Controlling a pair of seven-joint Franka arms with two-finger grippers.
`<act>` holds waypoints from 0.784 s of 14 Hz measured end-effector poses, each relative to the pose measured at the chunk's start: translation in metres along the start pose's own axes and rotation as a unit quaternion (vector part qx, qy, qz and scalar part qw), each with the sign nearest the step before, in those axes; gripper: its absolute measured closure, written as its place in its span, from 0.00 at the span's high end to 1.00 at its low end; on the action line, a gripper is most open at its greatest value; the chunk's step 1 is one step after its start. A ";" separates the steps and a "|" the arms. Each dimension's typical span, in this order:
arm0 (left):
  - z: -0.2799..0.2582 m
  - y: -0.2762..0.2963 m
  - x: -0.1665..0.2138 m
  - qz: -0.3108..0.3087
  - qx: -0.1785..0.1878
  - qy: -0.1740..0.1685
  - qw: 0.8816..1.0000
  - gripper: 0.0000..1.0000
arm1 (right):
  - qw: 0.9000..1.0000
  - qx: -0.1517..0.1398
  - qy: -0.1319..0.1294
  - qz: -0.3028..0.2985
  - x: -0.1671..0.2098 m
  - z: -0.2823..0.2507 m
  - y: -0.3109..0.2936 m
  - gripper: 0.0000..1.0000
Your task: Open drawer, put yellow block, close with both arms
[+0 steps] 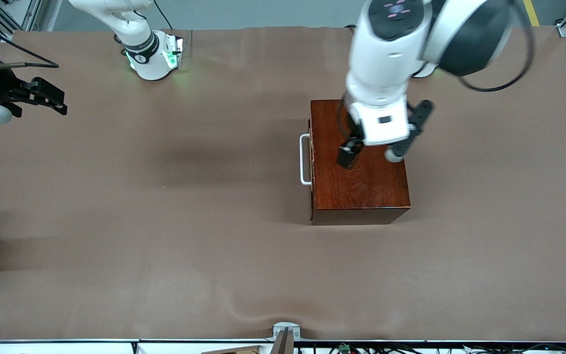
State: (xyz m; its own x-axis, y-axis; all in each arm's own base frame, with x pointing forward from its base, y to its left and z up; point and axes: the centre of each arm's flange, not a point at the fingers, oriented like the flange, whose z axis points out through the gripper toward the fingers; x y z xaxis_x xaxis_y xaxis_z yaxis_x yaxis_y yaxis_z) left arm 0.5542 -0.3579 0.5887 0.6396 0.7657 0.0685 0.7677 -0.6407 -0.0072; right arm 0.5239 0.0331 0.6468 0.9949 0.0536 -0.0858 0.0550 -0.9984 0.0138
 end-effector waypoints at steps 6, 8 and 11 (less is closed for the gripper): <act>-0.027 -0.056 0.086 0.122 0.036 -0.021 0.992 1.00 | 1.000 0.002 0.014 0.002 0.004 -0.001 0.002 1.00; -0.033 -0.081 0.120 0.161 0.037 -0.029 0.986 1.00 | 1.000 0.003 0.014 0.003 0.004 0.000 0.003 1.00; -0.040 -0.124 0.163 0.206 0.034 -0.040 0.977 1.00 | 1.000 0.003 0.013 0.008 0.004 0.001 0.008 1.00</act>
State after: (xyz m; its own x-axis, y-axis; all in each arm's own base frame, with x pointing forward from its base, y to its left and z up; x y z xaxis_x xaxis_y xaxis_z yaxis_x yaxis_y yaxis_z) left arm 0.5619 -0.1565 0.6411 0.8941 0.4467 -0.0319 0.4430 -0.8926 -0.0834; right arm 0.5281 0.0252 0.6458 0.9975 0.0386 -0.0599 0.0391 -0.9992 0.0081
